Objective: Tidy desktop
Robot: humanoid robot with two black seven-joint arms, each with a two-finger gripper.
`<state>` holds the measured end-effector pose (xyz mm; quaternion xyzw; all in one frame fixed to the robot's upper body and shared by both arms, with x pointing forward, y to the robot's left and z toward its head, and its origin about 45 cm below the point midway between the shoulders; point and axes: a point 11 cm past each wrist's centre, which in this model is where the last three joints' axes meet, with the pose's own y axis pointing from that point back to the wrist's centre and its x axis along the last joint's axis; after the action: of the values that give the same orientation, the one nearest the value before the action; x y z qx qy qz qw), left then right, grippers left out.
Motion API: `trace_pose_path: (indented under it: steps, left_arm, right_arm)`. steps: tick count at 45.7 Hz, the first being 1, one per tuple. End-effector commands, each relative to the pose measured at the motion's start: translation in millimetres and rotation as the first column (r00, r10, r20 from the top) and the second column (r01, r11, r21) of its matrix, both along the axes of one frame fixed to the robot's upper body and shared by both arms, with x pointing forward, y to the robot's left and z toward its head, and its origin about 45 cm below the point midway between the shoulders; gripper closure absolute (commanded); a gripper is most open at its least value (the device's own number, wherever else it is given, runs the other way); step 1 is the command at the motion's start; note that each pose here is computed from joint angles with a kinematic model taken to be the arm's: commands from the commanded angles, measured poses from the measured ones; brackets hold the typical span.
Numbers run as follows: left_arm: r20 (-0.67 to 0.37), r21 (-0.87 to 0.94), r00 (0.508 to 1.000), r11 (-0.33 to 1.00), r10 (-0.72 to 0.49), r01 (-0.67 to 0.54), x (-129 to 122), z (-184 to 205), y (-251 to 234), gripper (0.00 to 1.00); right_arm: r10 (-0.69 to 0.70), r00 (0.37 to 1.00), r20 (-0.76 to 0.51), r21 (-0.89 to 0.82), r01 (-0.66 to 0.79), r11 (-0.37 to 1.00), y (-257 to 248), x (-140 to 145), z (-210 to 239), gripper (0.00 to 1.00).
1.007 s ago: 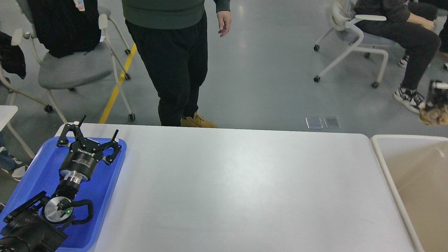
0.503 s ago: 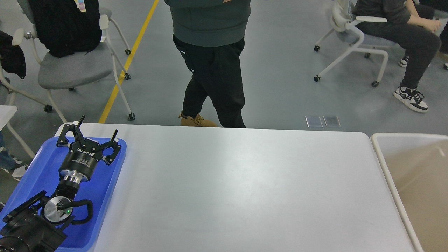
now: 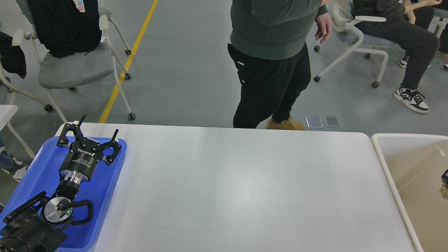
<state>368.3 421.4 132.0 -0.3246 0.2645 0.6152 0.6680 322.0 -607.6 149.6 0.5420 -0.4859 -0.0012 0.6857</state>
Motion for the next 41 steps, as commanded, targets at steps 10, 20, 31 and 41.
trace_pose_path:
  steps: [10, 20, 31, 41]
  left_arm:
    - [0.000, 0.000, 1.000, 1.000, 0.000, 0.000, 0, 0, 0, 0.01]
    - [0.000, 0.000, 1.000, 1.000, 0.000, 0.000, 0, 0, 0, 0.01]
    - [0.000, 0.000, 1.000, 1.000, 0.000, 0.000, 0, 0, 0, 0.01]
    - [0.000, 0.000, 1.000, 1.000, 0.000, 0.000, 0, 0, 0, 0.01]
  right_arm:
    - [-0.047, 0.990, 0.130, -0.047, 0.054, 0.997, 3, -9, -22, 0.33]
    - [-0.049, 0.989, 0.137, -0.051, 0.056, 0.997, 2, -8, -21, 0.03]
    - [-0.050, 0.989, 0.138, -0.060, 0.058, 0.996, 0, -9, -19, 0.02]
    - [-0.050, 0.987, 0.154, -0.062, 0.061, 0.996, -3, -4, -10, 0.02]
